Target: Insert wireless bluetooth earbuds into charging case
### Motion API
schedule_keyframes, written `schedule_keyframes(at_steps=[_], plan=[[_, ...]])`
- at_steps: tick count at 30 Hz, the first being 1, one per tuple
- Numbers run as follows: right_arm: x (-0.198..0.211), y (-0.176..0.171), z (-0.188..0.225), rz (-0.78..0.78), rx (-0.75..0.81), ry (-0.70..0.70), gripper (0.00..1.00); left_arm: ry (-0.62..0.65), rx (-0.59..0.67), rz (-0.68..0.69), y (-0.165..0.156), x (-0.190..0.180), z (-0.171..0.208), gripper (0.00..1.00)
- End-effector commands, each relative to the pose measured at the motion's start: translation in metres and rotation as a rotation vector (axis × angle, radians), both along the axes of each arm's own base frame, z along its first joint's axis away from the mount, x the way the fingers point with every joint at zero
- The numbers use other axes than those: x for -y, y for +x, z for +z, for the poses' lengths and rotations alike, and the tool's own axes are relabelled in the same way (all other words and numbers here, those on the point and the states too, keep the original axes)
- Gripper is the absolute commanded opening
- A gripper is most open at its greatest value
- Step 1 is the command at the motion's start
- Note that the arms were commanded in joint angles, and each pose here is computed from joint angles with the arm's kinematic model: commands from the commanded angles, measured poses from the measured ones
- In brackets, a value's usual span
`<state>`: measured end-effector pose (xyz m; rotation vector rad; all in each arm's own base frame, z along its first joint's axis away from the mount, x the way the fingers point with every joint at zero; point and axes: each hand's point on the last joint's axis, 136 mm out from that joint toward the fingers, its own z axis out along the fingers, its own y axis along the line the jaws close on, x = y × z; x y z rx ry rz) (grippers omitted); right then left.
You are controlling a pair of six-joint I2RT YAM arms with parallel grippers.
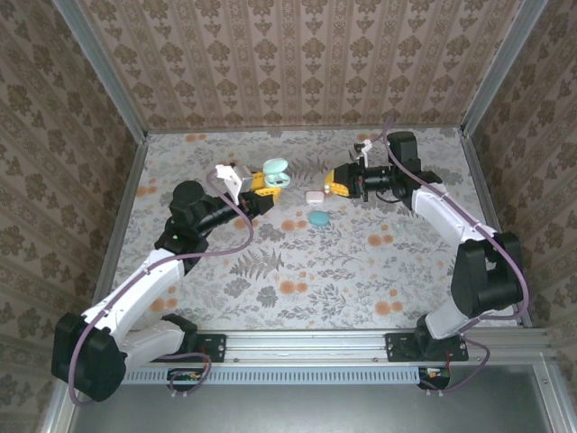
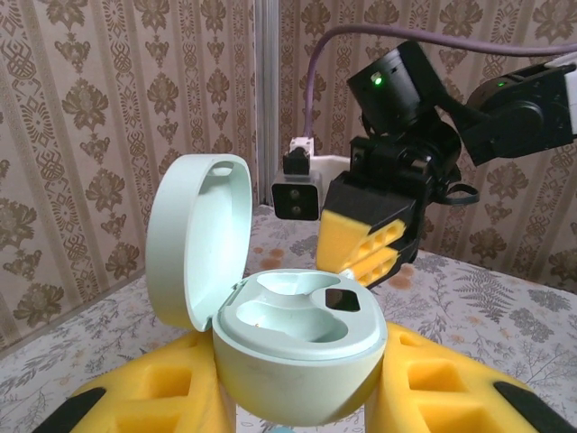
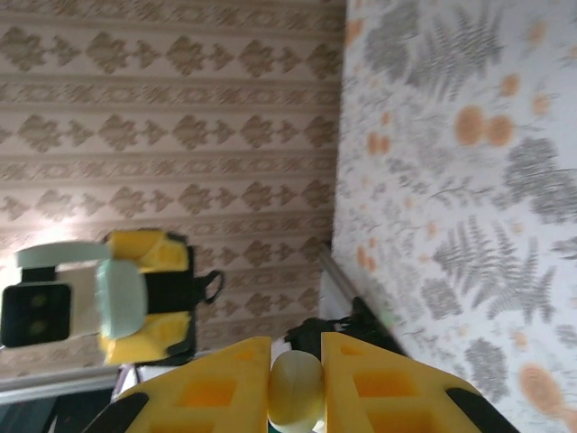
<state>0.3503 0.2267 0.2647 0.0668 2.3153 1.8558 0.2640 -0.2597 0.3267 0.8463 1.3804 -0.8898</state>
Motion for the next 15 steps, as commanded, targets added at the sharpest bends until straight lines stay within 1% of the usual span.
schedule_keyframes(at_steps=[1, 5, 8, 12, 15], plan=[[-0.009, -0.017, 0.038, 0.076, 0.03, 0.085, 0.21, -0.021, 0.046, -0.045, -0.01, -0.001, 0.012, 0.25], [-0.015, -0.02, 0.048, 0.068, 0.041, 0.078, 0.21, -0.017, 0.047, -0.057, -0.011, 0.0, 0.011, 0.26], [-0.019, -0.021, 0.064, 0.038, 0.105, 0.072, 0.21, -0.011, 0.052, -0.075, -0.013, 0.003, 0.01, 0.25], [-0.027, -0.026, 0.094, -0.019, 0.253, 0.065, 0.21, -0.007, 0.068, -0.084, -0.014, 0.004, 0.008, 0.25], [-0.038, -0.04, 0.119, -0.035, 0.383, 0.058, 0.21, 0.005, 0.091, -0.092, -0.015, 0.008, 0.006, 0.25]])
